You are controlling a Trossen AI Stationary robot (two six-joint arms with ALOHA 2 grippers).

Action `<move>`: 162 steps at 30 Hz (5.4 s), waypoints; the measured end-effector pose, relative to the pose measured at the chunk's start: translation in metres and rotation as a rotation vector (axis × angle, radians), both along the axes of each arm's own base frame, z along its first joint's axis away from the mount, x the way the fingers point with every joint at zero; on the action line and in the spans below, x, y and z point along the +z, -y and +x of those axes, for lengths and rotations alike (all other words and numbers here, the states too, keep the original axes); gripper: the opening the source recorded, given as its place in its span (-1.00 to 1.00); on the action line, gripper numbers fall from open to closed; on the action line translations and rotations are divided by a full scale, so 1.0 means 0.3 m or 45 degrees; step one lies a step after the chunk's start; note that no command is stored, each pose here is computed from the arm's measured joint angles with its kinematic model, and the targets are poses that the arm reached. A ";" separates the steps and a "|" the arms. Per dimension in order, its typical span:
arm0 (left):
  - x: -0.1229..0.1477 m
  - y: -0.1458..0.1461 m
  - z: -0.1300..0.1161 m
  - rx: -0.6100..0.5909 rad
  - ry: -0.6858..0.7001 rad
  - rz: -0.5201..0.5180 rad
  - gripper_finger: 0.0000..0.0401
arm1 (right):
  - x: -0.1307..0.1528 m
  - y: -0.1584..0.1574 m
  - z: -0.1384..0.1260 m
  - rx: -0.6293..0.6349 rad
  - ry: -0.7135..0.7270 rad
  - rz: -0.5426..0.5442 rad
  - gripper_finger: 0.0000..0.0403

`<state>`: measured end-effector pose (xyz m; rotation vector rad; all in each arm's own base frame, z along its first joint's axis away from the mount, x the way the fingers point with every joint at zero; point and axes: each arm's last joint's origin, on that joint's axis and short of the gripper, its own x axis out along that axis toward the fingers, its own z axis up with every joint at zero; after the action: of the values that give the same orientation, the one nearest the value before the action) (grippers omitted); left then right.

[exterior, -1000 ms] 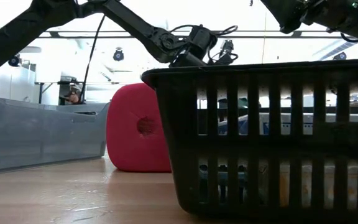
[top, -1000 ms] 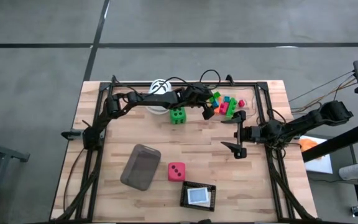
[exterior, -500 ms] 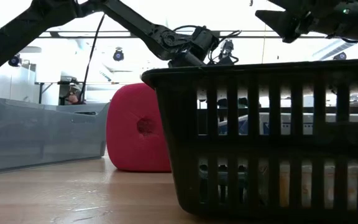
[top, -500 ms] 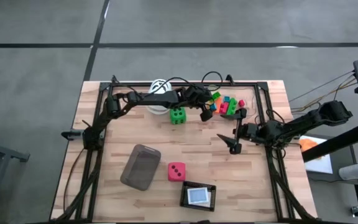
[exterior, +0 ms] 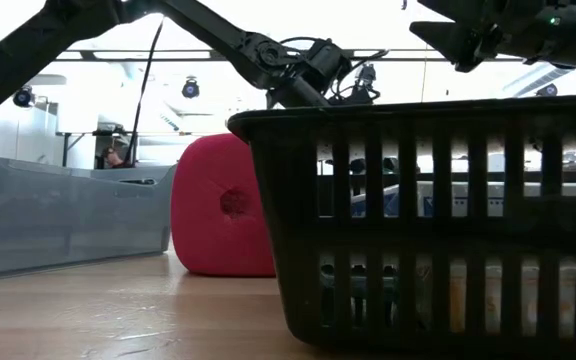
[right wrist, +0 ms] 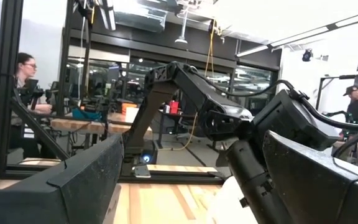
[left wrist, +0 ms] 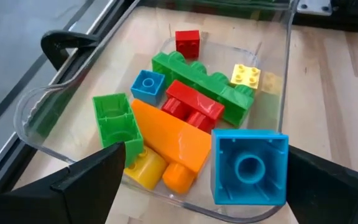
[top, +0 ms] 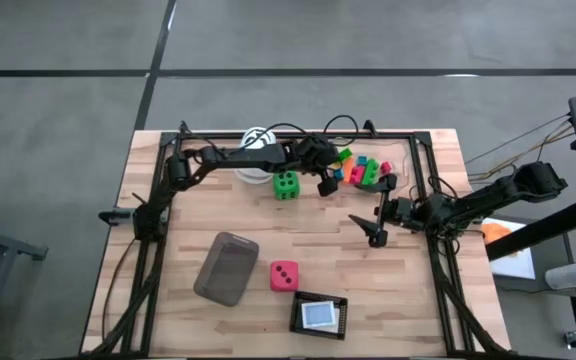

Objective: Pick & Place Toys
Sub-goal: Put the blue game piece into the transparent bin, then put the red die into the gray bin

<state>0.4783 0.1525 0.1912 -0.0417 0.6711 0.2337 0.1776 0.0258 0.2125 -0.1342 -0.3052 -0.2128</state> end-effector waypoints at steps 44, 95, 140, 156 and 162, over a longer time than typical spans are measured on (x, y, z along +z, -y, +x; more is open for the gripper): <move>0.143 0.065 -0.081 -0.108 0.053 -0.052 0.97 | 0.000 0.000 0.002 -0.012 -0.011 0.002 0.89; -0.039 0.431 -1.111 -0.172 0.641 -0.064 0.97 | 0.103 -0.309 0.629 0.266 -1.085 0.095 0.89; -0.035 0.425 -1.122 -0.078 0.645 -0.024 0.97 | -0.111 -0.507 0.787 -0.119 -1.700 0.039 0.80; -0.035 0.425 -1.122 -0.078 0.645 -0.025 0.97 | -0.103 -0.504 0.777 -0.122 -1.727 0.004 -0.58; -0.035 0.425 -1.122 -0.077 0.645 -0.025 0.97 | -0.062 -0.498 0.755 -0.150 -1.716 -0.046 -0.61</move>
<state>0.1417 0.0250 0.1808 -0.0959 0.1703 0.1489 0.4040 0.1751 0.1941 -0.3001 1.0423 -0.1935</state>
